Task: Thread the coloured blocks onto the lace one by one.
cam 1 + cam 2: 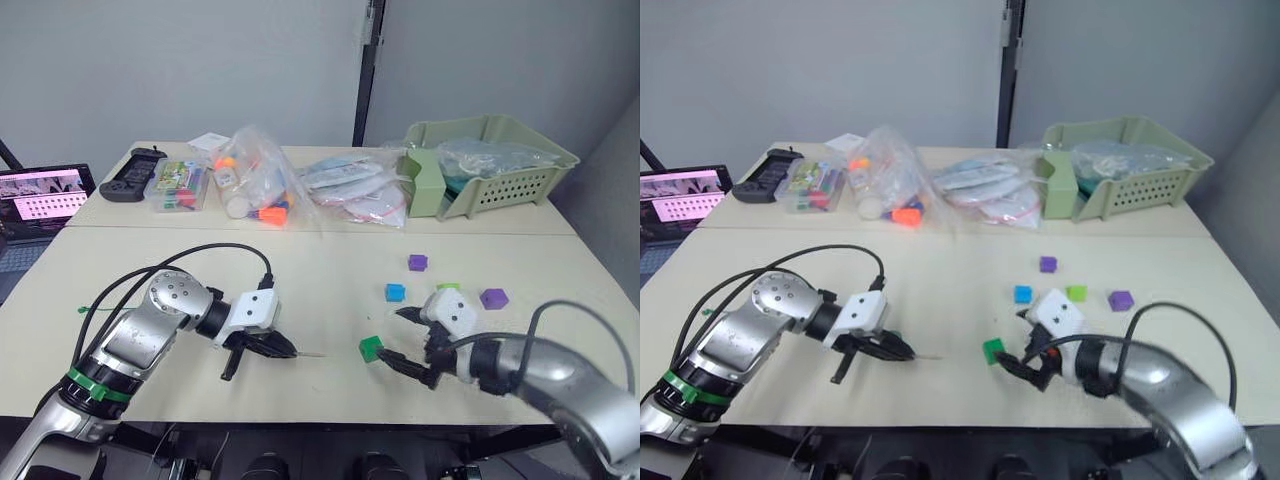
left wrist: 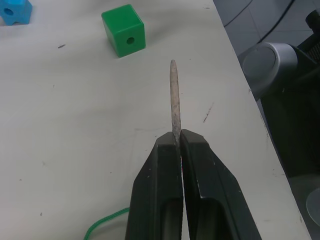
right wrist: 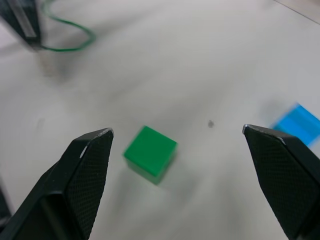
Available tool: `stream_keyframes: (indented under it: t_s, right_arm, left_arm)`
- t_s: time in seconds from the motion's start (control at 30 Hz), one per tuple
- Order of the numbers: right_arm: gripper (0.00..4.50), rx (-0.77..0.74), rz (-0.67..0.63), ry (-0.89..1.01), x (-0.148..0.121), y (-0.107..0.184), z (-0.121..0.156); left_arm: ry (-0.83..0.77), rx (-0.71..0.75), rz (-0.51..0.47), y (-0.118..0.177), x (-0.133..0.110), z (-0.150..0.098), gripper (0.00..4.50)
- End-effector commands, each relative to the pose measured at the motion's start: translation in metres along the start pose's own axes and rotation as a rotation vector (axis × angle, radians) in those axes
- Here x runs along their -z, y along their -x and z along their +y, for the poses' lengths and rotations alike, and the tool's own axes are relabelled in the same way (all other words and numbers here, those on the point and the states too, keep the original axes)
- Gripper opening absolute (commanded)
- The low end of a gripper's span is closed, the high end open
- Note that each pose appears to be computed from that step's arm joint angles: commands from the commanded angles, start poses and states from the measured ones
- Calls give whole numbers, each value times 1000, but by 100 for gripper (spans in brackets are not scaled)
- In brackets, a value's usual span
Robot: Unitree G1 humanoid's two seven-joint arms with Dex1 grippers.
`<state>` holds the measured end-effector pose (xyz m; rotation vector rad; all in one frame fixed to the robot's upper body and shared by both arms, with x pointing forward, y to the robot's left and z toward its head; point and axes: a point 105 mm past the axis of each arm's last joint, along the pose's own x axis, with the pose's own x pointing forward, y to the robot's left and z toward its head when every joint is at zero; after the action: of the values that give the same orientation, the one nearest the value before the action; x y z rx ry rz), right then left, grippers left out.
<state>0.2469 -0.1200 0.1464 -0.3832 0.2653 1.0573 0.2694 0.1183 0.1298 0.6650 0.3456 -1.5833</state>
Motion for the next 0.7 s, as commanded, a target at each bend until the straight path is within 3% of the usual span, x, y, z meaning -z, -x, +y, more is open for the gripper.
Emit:
stream_keyframes:
  t_s: [0.03, 0.27, 0.4, 0.5, 0.7]
  right_arm:
    - [447, -280, 23, 158, -7, -6, 6]
    - [447, -470, 145, 444, 9, -34, -21]
    - [447, -536, 153, 490, 20, -40, -28]
    - [368, -550, 134, 491, 18, -42, -34]
    - [155, -536, 102, 443, 22, -44, -37]
  left_arm:
    - [-35, -27, -9, 8, -8, 0, 0]
    - [-32, -33, -12, 6, -11, -4, 0]
    - [-25, -41, -12, 7, -11, -7, 0]
    - [-20, -46, -13, 7, -11, -9, 0]
    - [-25, -60, 0, -1, -13, -8, 0]
